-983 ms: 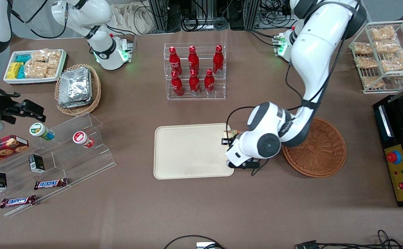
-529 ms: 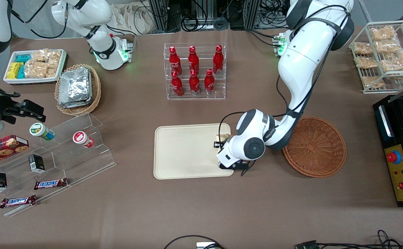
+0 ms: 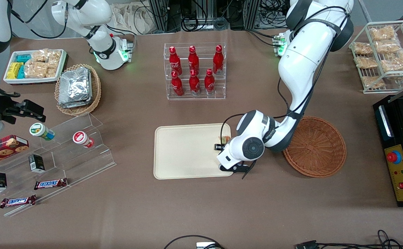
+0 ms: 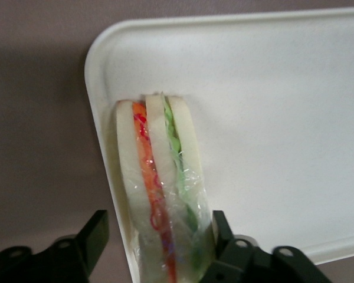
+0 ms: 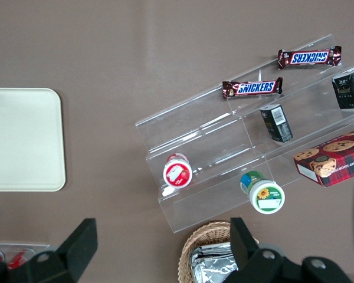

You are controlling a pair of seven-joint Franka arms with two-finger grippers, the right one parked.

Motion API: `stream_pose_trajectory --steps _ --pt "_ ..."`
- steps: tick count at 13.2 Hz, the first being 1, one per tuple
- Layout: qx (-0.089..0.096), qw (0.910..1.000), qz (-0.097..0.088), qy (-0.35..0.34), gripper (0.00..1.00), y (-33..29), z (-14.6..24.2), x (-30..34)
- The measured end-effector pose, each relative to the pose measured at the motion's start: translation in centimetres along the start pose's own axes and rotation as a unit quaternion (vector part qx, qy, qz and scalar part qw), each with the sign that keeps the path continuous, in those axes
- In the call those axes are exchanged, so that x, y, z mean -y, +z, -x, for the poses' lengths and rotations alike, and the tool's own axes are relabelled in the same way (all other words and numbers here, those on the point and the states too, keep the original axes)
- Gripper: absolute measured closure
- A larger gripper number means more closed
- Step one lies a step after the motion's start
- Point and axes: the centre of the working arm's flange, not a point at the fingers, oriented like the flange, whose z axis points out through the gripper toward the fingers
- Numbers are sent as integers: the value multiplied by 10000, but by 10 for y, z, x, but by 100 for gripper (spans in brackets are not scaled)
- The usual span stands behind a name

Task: Place sandwich from basket to tray

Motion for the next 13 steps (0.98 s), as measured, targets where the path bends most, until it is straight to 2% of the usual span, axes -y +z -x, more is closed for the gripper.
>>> stream_pose_trajectory --steps 2,3,8,11,13 --pt "-196 9998 79 -15 0 -28 -4 -2" --pt "-260 9996 91 -48 0 -49 -3 0" --pt "-126 9990 -166 -389 0 -189 27 45" --pt "62 9961 -385 -791 0 -281 63 108" --pt "175 9946 -456 -914 0 -332 88 160"
